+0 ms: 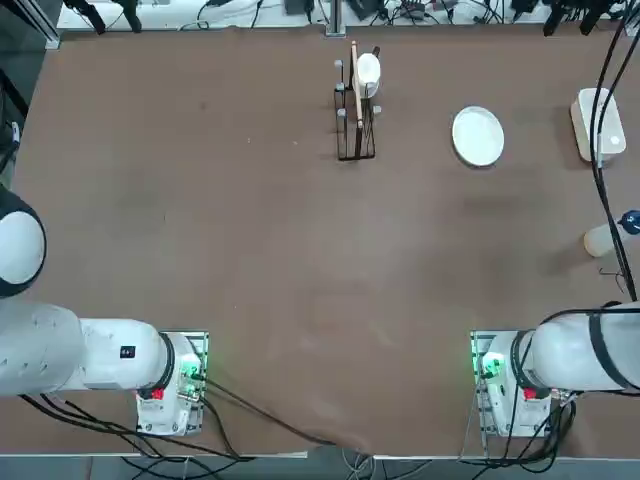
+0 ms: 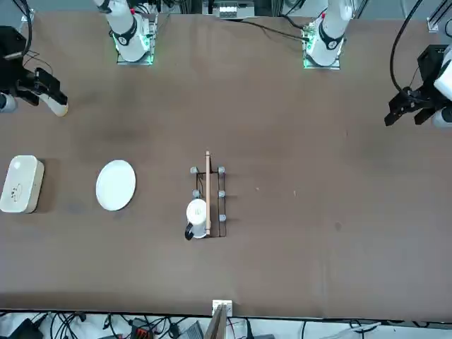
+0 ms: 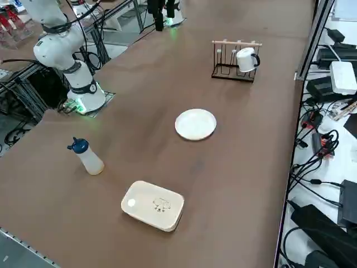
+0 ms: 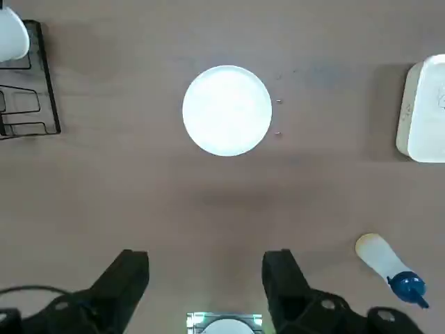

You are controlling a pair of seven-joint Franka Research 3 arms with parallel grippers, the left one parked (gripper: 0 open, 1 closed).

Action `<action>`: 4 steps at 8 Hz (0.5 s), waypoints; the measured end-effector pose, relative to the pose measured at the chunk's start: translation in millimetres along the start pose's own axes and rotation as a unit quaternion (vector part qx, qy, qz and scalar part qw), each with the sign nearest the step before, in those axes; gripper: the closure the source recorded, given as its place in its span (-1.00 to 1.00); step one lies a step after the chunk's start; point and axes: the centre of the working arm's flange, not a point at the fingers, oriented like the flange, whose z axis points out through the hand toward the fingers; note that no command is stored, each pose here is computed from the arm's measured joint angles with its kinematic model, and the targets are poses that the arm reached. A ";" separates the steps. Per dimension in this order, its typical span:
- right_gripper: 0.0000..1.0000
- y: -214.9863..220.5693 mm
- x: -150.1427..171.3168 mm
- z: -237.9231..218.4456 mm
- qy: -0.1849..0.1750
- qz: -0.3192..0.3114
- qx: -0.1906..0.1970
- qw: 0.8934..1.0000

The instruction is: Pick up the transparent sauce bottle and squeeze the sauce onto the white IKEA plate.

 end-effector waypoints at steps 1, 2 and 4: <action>-1.00 0.0 0.0 0.1 0.000 0.001 0.000 1.000; -1.00 0.0 0.2 0.2 0.000 0.001 0.000 1.000; -1.00 0.0 0.0 2.3 -0.006 0.001 0.000 1.000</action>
